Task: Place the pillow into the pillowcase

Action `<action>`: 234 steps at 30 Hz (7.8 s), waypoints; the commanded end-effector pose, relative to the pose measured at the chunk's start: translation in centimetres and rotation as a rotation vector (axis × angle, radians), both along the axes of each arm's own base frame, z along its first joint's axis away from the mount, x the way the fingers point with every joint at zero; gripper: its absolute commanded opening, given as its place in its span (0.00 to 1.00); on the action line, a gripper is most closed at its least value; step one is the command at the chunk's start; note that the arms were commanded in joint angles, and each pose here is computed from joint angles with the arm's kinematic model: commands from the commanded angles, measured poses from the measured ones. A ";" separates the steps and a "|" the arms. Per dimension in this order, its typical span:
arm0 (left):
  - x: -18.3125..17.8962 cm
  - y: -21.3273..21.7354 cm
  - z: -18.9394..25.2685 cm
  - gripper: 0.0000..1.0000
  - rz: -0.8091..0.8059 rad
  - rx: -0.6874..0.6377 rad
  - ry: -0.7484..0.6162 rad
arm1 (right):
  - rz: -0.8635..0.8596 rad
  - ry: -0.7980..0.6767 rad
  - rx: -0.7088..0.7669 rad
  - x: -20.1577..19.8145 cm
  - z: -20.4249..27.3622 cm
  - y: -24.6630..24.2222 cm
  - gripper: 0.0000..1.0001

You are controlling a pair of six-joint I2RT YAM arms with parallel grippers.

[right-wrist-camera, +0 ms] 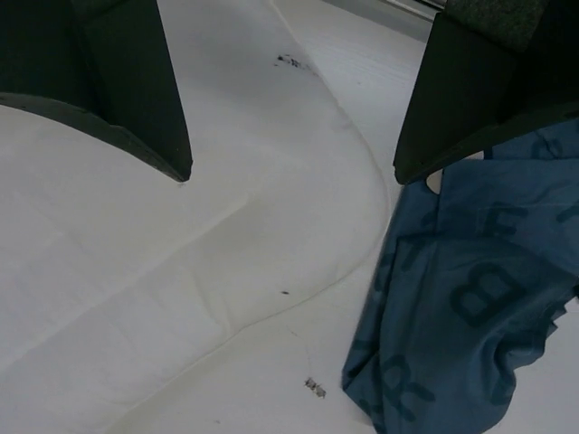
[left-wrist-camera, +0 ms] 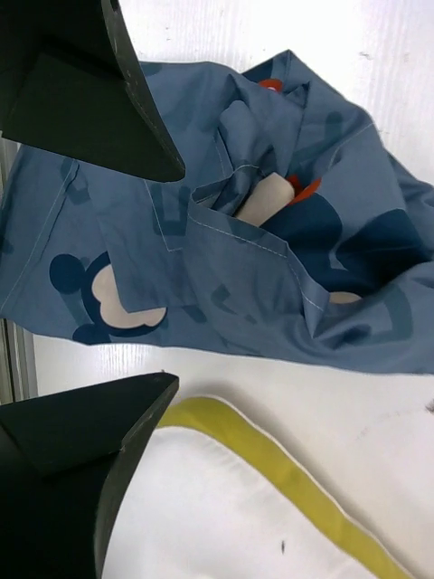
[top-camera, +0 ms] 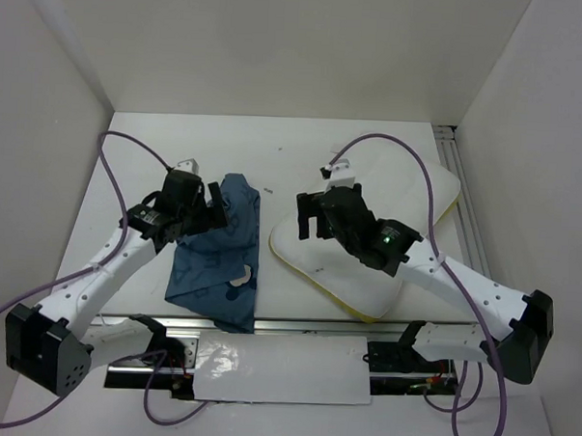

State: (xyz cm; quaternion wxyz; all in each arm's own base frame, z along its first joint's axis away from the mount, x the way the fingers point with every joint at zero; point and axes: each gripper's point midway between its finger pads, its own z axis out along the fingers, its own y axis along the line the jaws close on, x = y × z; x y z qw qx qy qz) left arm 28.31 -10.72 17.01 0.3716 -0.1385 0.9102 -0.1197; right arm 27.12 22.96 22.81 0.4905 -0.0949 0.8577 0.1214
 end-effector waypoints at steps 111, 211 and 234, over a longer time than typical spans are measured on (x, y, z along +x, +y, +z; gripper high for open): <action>7.0 -7.5 -2.5 1.00 -0.260 0.078 0.145 | 0.013 0.237 0.151 4.4 -0.8 -3.5 0.94; 7.2 14.2 26.8 0.00 0.065 -0.189 -0.832 | 0.089 -0.919 0.238 13.8 23.4 -2.9 0.10; -2.1 12.9 5.9 1.00 0.363 -0.186 -0.119 | -0.339 -0.334 0.150 4.7 5.5 -13.8 1.00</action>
